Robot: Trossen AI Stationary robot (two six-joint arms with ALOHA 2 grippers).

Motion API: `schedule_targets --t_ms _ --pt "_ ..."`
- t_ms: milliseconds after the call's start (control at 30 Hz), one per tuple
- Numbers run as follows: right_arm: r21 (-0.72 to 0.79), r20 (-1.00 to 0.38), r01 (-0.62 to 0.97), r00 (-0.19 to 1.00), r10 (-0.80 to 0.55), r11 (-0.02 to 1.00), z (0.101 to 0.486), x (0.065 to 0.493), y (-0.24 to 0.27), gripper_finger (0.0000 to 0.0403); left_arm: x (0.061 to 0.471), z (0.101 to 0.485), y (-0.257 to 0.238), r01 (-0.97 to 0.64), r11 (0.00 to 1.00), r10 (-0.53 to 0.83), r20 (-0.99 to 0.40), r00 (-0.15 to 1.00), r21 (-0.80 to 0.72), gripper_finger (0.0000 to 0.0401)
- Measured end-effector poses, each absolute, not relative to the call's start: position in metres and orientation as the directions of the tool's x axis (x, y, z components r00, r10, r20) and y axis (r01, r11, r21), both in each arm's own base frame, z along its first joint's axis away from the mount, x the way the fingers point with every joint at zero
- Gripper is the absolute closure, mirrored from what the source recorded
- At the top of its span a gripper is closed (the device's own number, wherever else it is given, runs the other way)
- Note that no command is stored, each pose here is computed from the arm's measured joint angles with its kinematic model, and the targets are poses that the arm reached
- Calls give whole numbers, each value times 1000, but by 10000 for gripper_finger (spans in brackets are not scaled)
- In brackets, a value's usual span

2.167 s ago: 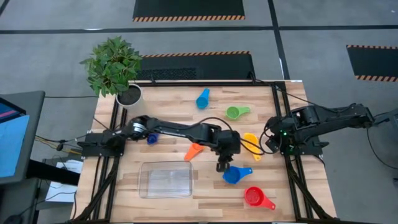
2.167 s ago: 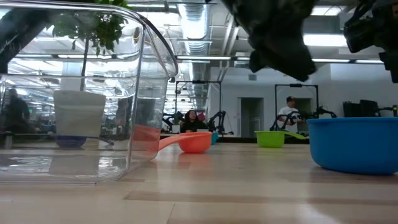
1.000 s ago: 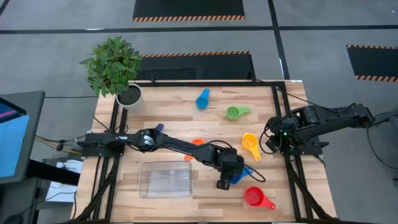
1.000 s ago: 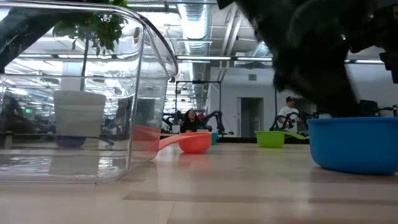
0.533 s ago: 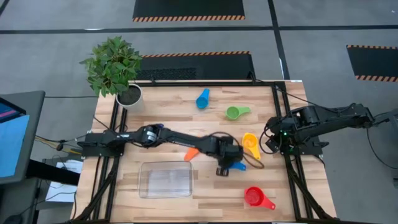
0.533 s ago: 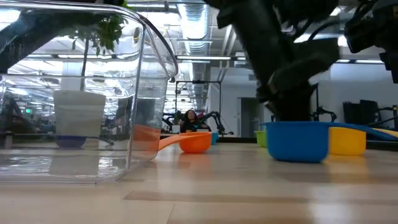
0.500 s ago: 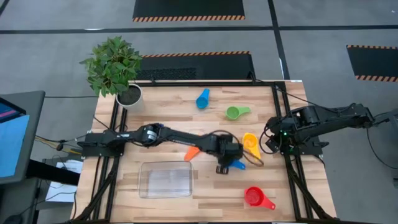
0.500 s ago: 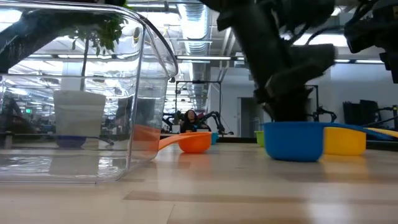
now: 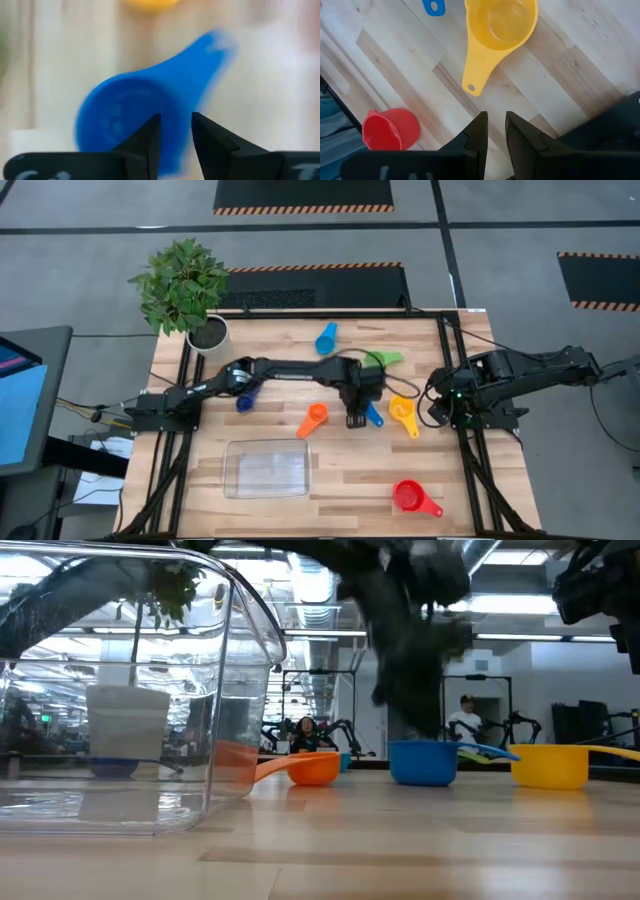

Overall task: Nest measuring cups in basket
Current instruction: Put the red measuring cup into the transparent bin

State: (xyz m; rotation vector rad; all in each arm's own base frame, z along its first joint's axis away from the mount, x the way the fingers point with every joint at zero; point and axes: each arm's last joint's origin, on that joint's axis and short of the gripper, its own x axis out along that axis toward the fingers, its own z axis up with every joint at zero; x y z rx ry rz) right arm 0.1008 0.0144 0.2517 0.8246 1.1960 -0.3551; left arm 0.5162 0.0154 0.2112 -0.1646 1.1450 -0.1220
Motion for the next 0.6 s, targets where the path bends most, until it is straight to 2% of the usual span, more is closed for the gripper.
schedule_targets --t_ms 133,267,433,600 --pt "371 -919 633 357 170 679 252 101 14 310 513 251 5 82 937 -333 -794 508 -340 307" --pt "371 -919 633 356 169 680 252 101 14 310 521 258 -38 238 888 -456 -693 558 -393 307" --pt "367 -921 635 353 168 680 252 100 14 310 530 266 -92 371 880 -475 -589 653 -298 307" --pt "370 -920 645 354 168 668 252 101 14 310 532 276 -125 474 860 -502 -479 720 -190 307"
